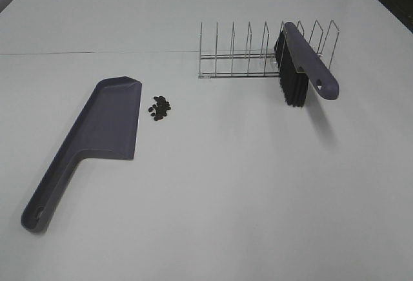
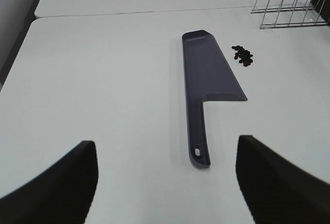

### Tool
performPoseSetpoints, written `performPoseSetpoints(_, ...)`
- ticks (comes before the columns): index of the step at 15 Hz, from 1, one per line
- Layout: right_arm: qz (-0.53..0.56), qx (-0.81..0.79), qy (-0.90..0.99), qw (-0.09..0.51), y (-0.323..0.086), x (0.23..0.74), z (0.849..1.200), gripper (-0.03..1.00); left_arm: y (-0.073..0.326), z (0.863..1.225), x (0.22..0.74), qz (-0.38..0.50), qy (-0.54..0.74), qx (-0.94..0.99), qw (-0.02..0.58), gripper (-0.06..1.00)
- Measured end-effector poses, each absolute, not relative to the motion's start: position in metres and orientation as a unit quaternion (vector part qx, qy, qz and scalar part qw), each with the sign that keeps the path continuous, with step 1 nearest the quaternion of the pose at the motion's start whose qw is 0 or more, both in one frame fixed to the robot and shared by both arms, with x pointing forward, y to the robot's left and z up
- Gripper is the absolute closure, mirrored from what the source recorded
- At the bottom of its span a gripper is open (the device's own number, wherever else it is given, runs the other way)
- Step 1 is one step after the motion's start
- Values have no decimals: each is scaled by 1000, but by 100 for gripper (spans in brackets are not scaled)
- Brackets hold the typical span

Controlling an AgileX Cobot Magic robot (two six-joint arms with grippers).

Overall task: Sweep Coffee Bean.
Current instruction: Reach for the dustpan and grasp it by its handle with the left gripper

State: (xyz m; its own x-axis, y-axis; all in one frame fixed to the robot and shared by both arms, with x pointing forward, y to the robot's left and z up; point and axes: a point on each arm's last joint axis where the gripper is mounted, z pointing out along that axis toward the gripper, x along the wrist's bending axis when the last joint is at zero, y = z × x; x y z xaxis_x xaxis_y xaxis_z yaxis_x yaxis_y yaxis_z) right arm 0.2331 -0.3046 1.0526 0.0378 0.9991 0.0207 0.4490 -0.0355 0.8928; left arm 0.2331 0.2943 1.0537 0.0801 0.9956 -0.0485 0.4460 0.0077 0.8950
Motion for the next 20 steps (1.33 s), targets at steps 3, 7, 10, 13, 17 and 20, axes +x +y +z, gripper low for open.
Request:
performPoseSetpoints(3,370,617,587,372,-305,233,1053,21,294,1054,233,342,585,616,401,24)
performPoseSetpoints(7,370,617,587,372,-305,233,1053,21,294,1054,233,342,585,616,401,24)
performPoseSetpoints(10,370,617,587,372,-305,233,1053,21,294,1054,233,342,585,616,401,24)
performPoseSetpoints(13,370,617,587,372,-305,233,1053,21,294,1054,233,342,585,616,401,24)
performPoseSetpoints(17,370,617,587,372,-305,233,1053,21,294,1054,233,342,585,616,401,24)
performPoseSetpoints(20,370,617,587,372,-305,233,1053,21,294,1054,233,342,585,616,401,24)
